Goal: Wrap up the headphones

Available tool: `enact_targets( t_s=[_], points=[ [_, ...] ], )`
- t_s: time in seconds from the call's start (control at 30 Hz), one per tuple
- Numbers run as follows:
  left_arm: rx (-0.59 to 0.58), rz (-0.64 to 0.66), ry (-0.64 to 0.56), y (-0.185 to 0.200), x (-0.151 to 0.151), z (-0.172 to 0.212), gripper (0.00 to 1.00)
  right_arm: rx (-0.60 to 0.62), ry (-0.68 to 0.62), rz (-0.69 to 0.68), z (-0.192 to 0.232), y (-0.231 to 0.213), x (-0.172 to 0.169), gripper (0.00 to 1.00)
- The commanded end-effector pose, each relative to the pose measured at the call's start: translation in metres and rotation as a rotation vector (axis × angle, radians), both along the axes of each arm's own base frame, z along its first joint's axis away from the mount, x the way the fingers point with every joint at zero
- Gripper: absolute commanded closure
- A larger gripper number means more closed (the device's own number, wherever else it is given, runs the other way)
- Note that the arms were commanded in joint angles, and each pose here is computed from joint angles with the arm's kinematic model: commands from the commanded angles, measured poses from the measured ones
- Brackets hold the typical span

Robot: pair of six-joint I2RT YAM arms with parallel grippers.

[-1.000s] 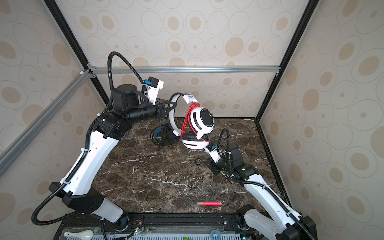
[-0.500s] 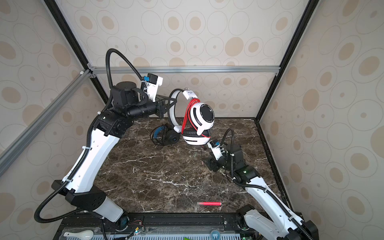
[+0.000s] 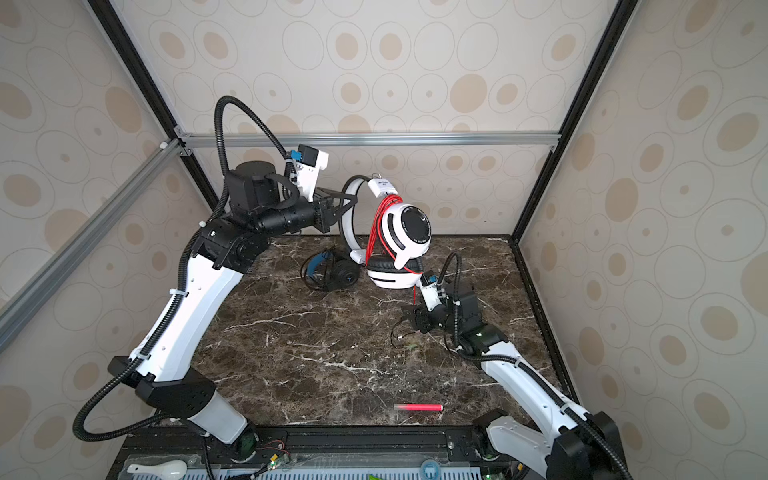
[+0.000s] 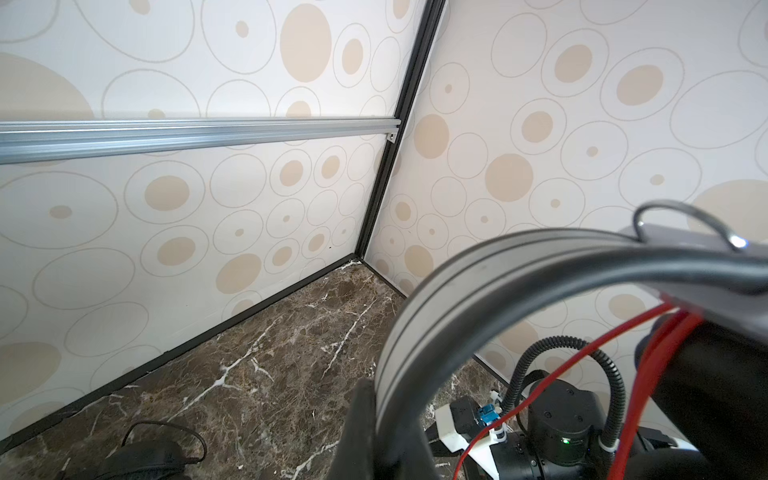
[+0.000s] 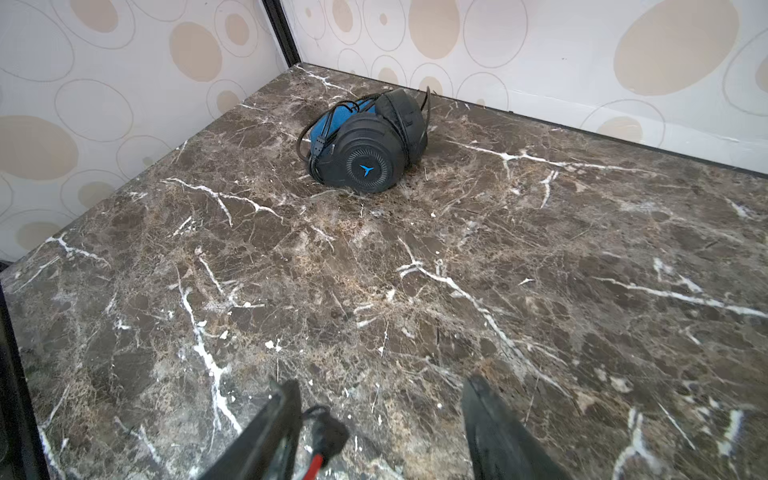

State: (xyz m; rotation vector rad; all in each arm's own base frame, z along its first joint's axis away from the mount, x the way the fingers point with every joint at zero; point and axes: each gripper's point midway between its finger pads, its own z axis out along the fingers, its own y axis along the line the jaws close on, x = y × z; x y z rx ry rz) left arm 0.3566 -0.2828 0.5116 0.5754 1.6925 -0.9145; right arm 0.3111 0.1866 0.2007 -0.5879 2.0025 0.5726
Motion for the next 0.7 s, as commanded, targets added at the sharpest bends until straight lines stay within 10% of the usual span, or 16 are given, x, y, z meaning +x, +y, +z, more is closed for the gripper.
enact_targets(
  t_s=[0.0,0.67],
  points=[
    [-0.111,-0.03,-0.089,0.004,-0.013,0.048,1.0,0.04,-0.072,0.028,0.022,0.013,0.019,0.38],
    [-0.137,-0.004,-0.113,0.012,-0.019,0.063,1.0,0.235,-0.022,0.137,0.016,0.067,0.081,0.47]
  ],
)
